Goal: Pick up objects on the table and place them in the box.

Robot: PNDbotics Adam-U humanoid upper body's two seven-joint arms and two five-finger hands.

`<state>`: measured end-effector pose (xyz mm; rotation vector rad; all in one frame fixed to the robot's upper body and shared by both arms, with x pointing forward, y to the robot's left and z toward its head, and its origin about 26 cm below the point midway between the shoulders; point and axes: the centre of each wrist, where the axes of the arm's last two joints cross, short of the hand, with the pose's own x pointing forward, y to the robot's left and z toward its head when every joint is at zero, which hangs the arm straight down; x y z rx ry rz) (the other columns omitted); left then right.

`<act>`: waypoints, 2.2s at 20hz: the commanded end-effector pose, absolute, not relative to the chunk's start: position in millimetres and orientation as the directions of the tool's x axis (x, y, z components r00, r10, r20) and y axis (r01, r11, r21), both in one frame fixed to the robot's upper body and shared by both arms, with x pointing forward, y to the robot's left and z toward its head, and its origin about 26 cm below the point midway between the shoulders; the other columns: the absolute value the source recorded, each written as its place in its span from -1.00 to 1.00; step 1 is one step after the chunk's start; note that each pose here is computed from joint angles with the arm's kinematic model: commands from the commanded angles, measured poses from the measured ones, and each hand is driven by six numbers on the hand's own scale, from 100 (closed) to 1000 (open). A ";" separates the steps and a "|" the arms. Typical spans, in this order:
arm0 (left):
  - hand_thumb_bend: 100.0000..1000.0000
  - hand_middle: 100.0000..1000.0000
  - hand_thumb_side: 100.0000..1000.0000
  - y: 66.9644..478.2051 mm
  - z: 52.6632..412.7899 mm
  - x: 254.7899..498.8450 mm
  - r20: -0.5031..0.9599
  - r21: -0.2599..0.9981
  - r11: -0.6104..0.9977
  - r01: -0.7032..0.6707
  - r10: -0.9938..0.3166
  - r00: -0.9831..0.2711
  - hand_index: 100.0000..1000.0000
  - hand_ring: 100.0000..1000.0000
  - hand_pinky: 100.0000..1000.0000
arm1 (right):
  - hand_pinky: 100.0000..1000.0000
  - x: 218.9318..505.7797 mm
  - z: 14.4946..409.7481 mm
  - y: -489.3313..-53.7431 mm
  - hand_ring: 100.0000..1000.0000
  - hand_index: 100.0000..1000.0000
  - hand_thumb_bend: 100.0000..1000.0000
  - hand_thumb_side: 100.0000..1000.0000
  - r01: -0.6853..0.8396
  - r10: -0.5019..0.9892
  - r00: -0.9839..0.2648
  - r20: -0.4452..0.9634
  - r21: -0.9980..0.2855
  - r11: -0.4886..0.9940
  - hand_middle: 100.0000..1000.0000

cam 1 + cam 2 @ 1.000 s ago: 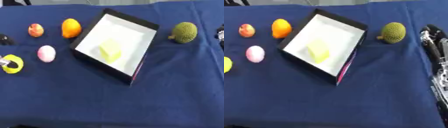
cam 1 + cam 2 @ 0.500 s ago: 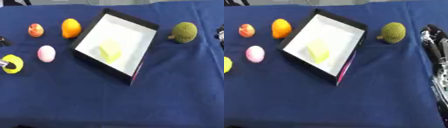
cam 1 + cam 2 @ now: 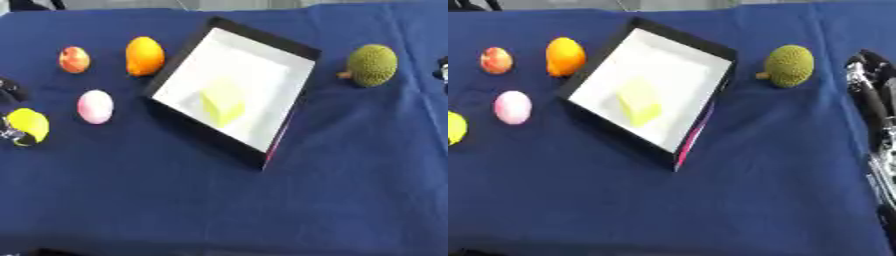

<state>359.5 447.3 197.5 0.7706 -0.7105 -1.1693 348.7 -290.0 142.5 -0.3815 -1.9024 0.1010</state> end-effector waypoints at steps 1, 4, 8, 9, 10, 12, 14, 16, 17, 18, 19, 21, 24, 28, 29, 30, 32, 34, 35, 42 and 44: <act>0.12 0.60 -0.88 452.5 209.8 360.6 0.046 0.852 0.173 0.493 -0.965 0.260 0.73 0.68 0.58 | 0.95 349.3 150.3 -292.9 0.65 0.78 -1.00 0.35 0.215 0.330 -0.330 0.885 -0.270 0.938 0.58; -0.02 0.52 -0.92 451.9 206.7 362.5 0.053 0.856 0.183 0.484 -0.961 0.270 0.65 0.60 0.50 | 0.95 349.4 150.2 -292.4 0.65 0.78 -1.00 0.35 0.213 0.329 -0.330 0.885 -0.270 0.939 0.58; -0.10 0.42 -1.00 450.4 204.3 360.8 0.015 0.836 0.153 0.527 -0.967 0.256 0.54 0.49 0.38 | 0.95 349.6 150.3 -292.4 0.65 0.78 -1.00 0.35 0.216 0.327 -0.332 0.885 -0.267 0.939 0.58; -0.14 0.40 -1.00 450.6 204.7 360.3 0.004 0.829 0.144 0.540 -0.968 0.253 0.52 0.47 0.37 | 0.95 349.5 150.2 -292.4 0.65 0.78 -1.00 0.35 0.216 0.327 -0.332 0.885 -0.267 0.939 0.58; -0.18 0.38 -1.00 450.7 205.3 360.0 -0.007 0.824 0.137 0.550 -0.968 0.251 0.49 0.45 0.35 | 0.95 349.5 150.2 -292.5 0.65 0.78 -1.00 0.35 0.216 0.327 -0.332 0.885 -0.267 0.939 0.58; -0.22 0.29 -1.00 450.2 206.2 360.0 -0.021 0.816 0.125 0.564 -0.969 0.246 0.41 0.37 0.28 | 0.95 349.6 150.4 -292.4 0.65 0.78 -1.00 0.35 0.216 0.327 -0.333 0.885 -0.266 0.939 0.58; -0.20 0.17 -1.00 448.5 208.1 360.3 -0.037 0.816 0.108 0.568 -0.971 0.238 0.31 0.27 0.20 | 0.95 349.6 150.3 -292.5 0.65 0.79 -1.00 0.36 0.216 0.327 -0.332 0.885 -0.266 0.939 0.58; -0.16 0.08 -1.00 442.4 215.8 361.3 -0.062 0.835 0.067 0.546 -0.975 0.214 0.20 0.19 0.13 | 0.95 349.5 150.3 -292.6 0.65 0.79 -1.00 0.35 0.216 0.328 -0.332 0.885 -0.267 0.939 0.58; -0.18 0.06 -1.00 435.9 224.7 362.1 -0.065 0.856 0.044 0.515 -0.979 0.191 0.18 0.18 0.12 | 0.95 349.5 150.3 -292.9 0.65 0.79 -1.00 0.35 0.217 0.328 -0.332 0.884 -0.267 0.939 0.58; -0.22 0.02 -1.00 429.2 233.7 362.5 -0.063 0.875 0.027 0.483 -0.984 0.169 0.13 0.14 0.08 | 0.95 349.4 150.3 -293.2 0.65 0.78 -1.00 0.35 0.217 0.328 -0.332 0.884 -0.267 0.939 0.58; -0.22 0.01 -1.00 417.1 249.9 363.2 -0.056 0.904 0.004 0.427 -0.990 0.128 0.12 0.13 0.06 | 0.95 349.3 150.2 -293.3 0.65 0.78 -1.00 0.35 0.217 0.329 -0.331 0.884 -0.268 0.939 0.58; -0.24 -0.03 -1.00 388.6 281.9 362.9 -0.047 0.948 -0.032 0.318 -0.998 0.039 0.07 0.09 0.02 | 0.95 349.2 150.3 -293.4 0.65 0.78 -1.00 0.35 0.215 0.331 -0.331 0.883 -0.271 0.938 0.58; -0.30 -0.05 -1.00 344.5 319.7 362.8 -0.032 0.980 -0.048 0.192 -0.996 -0.086 0.04 0.07 -0.01 | 0.95 349.2 150.2 -293.4 0.65 0.78 -1.00 0.35 0.214 0.331 -0.331 0.884 -0.272 0.938 0.58; -0.43 -0.07 -1.00 264.8 349.1 380.2 0.012 0.994 -0.019 0.103 -0.956 -0.292 0.01 0.05 0.00 | 0.96 349.3 149.9 -292.6 0.65 0.79 -1.00 0.35 0.214 0.326 -0.332 0.885 -0.266 0.940 0.58; -0.44 -0.07 -1.00 245.5 350.7 387.2 0.012 0.995 -0.021 0.097 -0.945 -0.328 0.02 0.06 0.01 | 0.96 349.6 150.2 -291.6 0.65 0.79 -1.00 0.35 0.213 0.321 -0.335 0.886 -0.261 0.942 0.58; -0.45 -0.06 -1.00 229.2 350.0 394.1 0.008 0.995 -0.027 0.094 -0.935 -0.354 0.02 0.06 0.03 | 0.96 349.9 150.7 -290.5 0.65 0.79 -1.00 0.35 0.212 0.316 -0.338 0.886 -0.256 0.943 0.58; -0.51 -0.06 -1.00 202.8 343.1 407.3 0.000 0.995 -0.039 0.093 -0.919 -0.393 0.03 0.07 0.04 | 0.96 350.3 151.8 -289.3 0.66 0.79 -1.00 0.35 0.214 0.308 -0.344 0.887 -0.245 0.945 0.58; -0.51 -0.05 -1.00 182.5 331.2 417.7 0.003 0.995 -0.040 0.090 -0.902 -0.431 0.03 0.07 0.05 | 0.96 350.5 153.1 -288.3 0.66 0.79 -1.00 0.34 0.219 0.302 -0.351 0.886 -0.236 0.947 0.58; -0.47 -0.04 -1.00 173.8 323.0 423.2 -0.002 0.995 -0.045 0.086 -0.897 -0.443 0.03 0.08 0.06 | 0.96 350.6 153.6 -287.5 0.66 0.79 -1.00 0.34 0.218 0.299 -0.354 0.886 -0.232 0.948 0.58; -0.29 0.04 -1.00 156.3 266.5 461.2 -0.057 0.985 -0.120 0.121 -0.901 -0.430 0.11 0.17 0.14 | 0.96 351.6 155.3 -284.8 0.66 0.78 -1.00 0.33 0.223 0.284 -0.364 0.887 -0.214 0.951 0.57; -0.20 0.24 -1.00 159.5 258.2 466.3 -0.048 0.984 -0.115 0.135 -0.906 -0.421 0.32 0.34 0.28 | 0.96 351.8 155.5 -284.3 0.66 0.78 -1.00 0.34 0.224 0.281 -0.366 0.887 -0.209 0.952 0.57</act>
